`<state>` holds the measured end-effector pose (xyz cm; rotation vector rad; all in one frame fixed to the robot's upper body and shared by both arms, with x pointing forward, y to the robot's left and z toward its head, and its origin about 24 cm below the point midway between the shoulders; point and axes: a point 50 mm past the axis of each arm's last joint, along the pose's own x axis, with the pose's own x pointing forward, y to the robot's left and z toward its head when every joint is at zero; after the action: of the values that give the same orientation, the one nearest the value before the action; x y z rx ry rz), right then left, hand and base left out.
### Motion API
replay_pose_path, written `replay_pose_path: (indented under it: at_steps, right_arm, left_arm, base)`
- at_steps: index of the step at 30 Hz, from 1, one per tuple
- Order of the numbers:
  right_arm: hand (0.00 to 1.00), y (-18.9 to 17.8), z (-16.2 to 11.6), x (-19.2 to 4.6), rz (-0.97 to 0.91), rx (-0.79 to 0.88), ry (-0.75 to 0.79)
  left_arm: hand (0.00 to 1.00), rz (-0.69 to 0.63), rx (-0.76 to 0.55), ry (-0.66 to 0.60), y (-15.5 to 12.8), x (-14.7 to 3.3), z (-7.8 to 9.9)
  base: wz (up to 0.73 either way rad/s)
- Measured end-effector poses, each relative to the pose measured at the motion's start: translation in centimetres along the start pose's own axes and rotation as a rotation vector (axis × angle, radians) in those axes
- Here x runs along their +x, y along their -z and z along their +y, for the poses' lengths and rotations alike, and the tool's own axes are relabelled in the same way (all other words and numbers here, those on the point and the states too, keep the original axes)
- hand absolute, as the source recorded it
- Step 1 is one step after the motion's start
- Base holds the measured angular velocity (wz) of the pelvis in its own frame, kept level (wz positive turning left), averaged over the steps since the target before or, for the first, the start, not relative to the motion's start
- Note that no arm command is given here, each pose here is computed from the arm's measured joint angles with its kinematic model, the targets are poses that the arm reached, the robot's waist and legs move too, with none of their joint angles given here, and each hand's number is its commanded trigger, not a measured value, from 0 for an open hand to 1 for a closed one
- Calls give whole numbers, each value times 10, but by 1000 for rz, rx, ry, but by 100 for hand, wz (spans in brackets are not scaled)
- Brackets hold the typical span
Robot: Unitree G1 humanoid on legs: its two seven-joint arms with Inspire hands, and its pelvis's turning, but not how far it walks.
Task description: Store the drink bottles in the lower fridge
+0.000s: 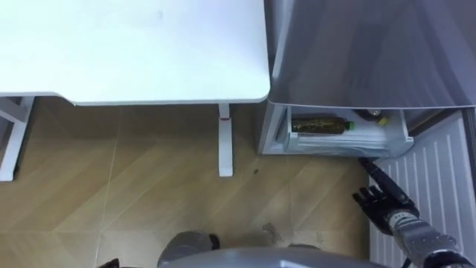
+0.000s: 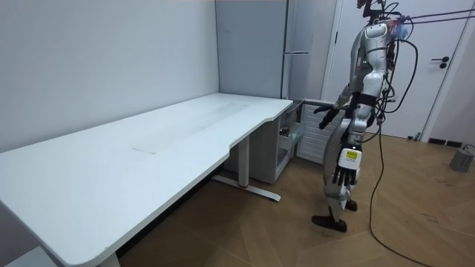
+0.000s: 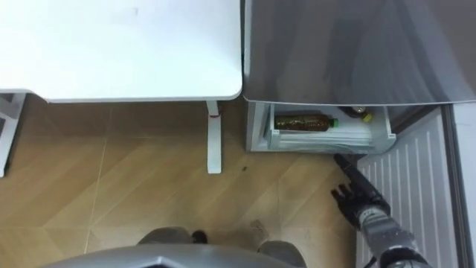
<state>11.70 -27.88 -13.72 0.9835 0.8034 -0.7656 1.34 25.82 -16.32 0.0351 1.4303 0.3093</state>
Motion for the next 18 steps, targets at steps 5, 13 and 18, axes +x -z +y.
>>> replay_pose_path:
  at_steps: [5, 13, 18]
  right_arm:
    - [0, 15, -18, -3, 45, -28, 60]
    - [0, 28, -26, -4, 78, -16, 123]
    - [0, 24, -11, 1, 70, 23, 104]
  left_arm:
    - [0, 25, -4, -7, 11, -1, -3]
    - [0, 57, -9, 3, 21, -1, -9]
    - [0, 51, -11, 4, 17, -1, -10]
  base:
    - [4]
    - [7]
    - [4]
